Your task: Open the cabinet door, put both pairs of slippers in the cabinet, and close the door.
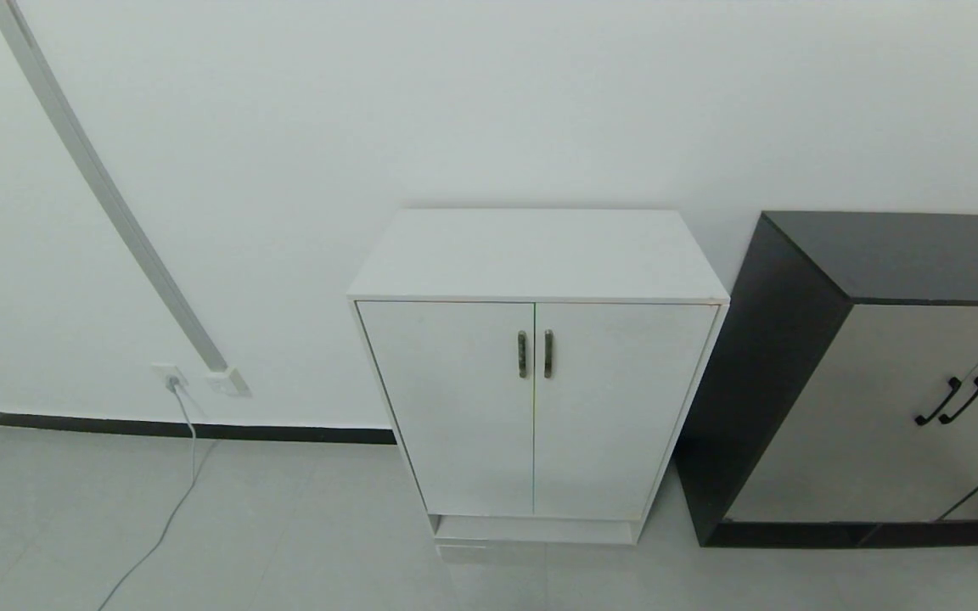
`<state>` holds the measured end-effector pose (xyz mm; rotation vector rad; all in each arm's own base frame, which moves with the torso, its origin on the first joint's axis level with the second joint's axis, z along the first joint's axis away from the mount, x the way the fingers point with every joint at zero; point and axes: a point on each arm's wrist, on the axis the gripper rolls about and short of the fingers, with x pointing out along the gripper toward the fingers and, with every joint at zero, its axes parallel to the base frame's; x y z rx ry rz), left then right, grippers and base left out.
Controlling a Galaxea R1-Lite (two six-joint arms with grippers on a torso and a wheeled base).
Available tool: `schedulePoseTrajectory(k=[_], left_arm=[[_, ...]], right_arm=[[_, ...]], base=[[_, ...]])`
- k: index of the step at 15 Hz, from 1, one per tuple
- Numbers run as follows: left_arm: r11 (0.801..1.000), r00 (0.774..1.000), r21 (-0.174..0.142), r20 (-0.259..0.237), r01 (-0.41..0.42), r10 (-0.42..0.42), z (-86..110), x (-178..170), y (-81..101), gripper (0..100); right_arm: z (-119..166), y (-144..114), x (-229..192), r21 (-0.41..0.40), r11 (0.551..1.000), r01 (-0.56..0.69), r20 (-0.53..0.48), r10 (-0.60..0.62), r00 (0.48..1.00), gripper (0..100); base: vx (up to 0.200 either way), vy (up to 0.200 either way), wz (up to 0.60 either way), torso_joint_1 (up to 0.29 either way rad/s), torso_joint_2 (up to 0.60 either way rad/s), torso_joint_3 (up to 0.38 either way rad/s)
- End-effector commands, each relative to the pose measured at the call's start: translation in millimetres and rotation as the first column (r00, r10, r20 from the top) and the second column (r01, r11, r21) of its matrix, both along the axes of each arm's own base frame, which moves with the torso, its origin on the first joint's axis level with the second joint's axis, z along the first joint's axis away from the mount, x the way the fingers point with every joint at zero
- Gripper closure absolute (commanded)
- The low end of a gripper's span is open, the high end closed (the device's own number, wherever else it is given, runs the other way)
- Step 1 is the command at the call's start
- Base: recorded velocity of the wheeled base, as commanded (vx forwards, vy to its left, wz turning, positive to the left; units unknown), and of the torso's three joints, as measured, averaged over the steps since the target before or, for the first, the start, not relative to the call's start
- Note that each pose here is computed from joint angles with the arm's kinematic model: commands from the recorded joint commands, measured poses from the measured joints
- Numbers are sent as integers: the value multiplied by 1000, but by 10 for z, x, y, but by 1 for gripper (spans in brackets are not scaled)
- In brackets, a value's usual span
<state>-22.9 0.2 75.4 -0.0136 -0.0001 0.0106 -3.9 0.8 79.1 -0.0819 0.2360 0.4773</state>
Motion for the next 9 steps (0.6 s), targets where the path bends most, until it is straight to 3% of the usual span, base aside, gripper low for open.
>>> schedulePoseTrajectory(k=[1,3,6,9], left_arm=[[1000,1000,0,-2,0,0,-1,1,0,100],[1000,1000,-2,0,0,0,4,0,0,100],[1000,1000,-2,-2,0,0,-1,1,0,100],[1000,1000,-2,0,0,0,4,0,0,100]], right_arm=[[14,-10,-9,4,1000,-22,20,22,1000,100],[9,-6,-22,1,983,186,41,-186,982,100],[-13,-11,-114,49,961,273,146,-278,950,100],[-10,-21,-113,81,944,321,130,-329,935,100]], base=[[0,0,0,0,0,0],[0,0,0,0,0,0],[0,0,0,0,0,0],[0,0,0,0,0,0]])
